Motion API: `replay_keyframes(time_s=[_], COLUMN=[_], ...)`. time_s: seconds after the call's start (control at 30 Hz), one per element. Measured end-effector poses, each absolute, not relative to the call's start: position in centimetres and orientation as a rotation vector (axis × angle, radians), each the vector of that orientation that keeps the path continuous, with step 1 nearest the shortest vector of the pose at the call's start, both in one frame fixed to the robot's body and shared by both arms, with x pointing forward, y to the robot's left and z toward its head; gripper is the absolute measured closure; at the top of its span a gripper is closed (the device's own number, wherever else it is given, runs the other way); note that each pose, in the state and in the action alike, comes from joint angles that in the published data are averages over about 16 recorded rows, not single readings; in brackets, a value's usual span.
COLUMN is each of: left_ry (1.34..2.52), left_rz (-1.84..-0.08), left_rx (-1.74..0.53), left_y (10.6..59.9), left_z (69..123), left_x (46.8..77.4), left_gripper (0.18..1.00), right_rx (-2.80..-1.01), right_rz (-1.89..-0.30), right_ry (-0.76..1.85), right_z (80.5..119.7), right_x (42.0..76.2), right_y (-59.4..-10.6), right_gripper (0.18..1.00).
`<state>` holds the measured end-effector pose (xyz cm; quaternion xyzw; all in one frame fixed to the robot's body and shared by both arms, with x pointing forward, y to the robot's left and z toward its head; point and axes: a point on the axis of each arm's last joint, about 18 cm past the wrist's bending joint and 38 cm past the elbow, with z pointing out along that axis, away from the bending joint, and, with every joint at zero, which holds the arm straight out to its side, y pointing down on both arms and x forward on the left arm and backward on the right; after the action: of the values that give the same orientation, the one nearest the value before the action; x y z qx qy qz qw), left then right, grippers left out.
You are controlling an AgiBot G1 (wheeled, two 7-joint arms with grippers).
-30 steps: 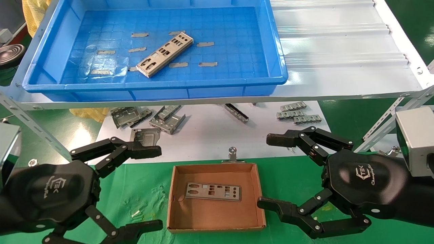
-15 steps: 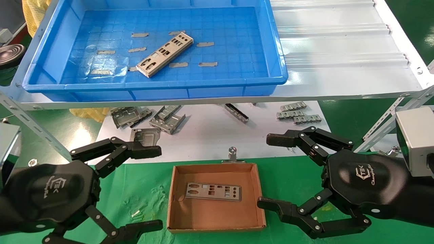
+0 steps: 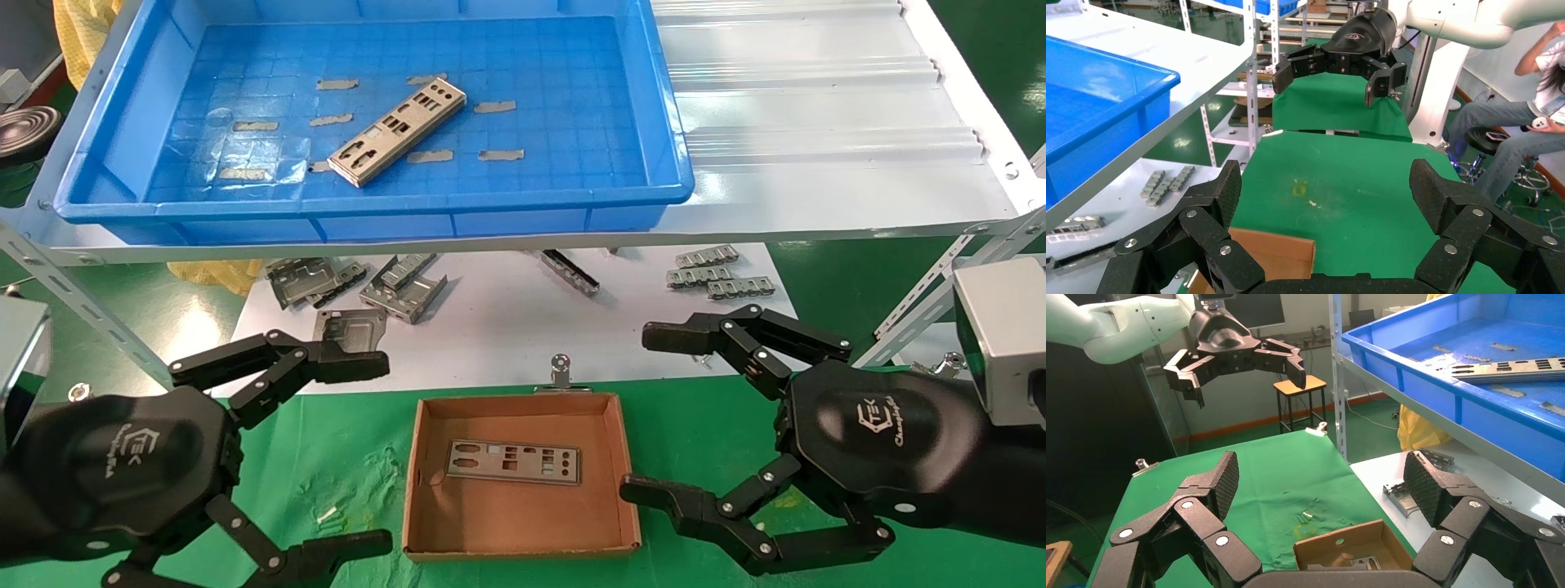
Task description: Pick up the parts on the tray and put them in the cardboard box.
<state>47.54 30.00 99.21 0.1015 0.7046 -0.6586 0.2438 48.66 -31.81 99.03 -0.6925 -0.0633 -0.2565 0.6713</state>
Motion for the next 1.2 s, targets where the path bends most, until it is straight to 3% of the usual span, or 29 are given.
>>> replay_keyframes(time_s=[0.8,1.2], left_ry=[1.925,1.925], left_rz=[-1.799,-1.799], left_rx=[0.277,0.277], left_y=[30.00,30.00], left_z=[99.21,99.21], left_x=[47.54,47.54], left_gripper=[0.184,0.184], right_rx=[-1.560,-1.560], right_rz=[-0.578,-0.578], right_ry=[-0.143,-0.143], right_z=[99.03,99.03], right_x=[48.66,48.66], right_y=[-31.81,-31.81], right_gripper=[0.183,0.257])
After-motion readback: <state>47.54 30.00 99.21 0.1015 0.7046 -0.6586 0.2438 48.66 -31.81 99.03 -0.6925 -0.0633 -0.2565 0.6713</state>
